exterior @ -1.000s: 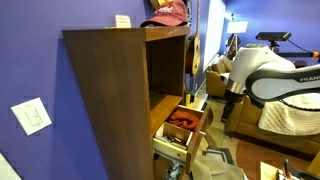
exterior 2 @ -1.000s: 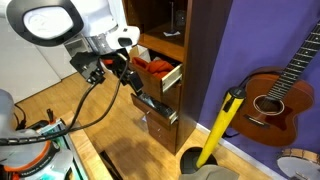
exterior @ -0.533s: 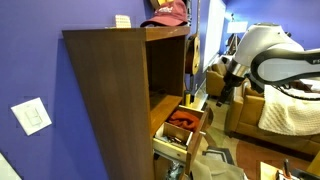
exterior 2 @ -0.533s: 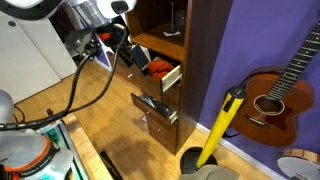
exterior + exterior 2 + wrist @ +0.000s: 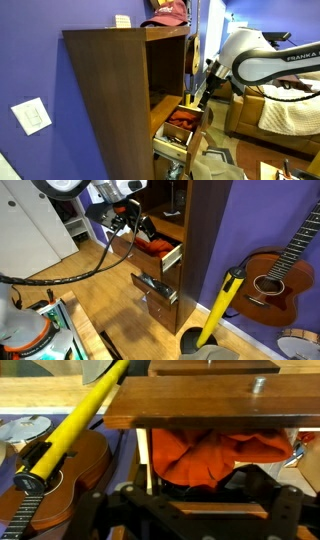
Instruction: Open the top drawer on the chest of drawers, pick up the red head sock and put it on the first shelf from the bottom, close the top drawer
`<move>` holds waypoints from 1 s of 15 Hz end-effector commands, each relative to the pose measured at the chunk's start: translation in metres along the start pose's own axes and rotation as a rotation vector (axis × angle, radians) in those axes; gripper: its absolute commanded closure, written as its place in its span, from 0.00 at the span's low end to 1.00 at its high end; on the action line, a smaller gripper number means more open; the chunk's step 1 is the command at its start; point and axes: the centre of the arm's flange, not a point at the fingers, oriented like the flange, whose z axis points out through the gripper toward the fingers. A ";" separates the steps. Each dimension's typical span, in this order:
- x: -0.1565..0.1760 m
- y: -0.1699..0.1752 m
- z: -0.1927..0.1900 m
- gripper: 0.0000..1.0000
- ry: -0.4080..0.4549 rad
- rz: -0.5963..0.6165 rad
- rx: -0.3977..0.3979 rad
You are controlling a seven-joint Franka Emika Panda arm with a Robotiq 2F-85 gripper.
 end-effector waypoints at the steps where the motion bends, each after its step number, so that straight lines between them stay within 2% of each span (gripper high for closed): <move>1: 0.028 -0.009 0.030 0.00 0.007 -0.019 0.050; 5: 0.043 -0.021 0.063 0.00 -0.028 -0.029 0.068; 10: 0.051 -0.031 0.094 0.00 -0.085 -0.035 0.026; 13: 0.053 -0.035 0.108 0.00 -0.107 -0.043 0.037; 14: 0.054 -0.036 0.111 0.17 -0.113 -0.044 0.039; 15: 0.055 -0.037 0.114 0.26 -0.117 -0.046 0.039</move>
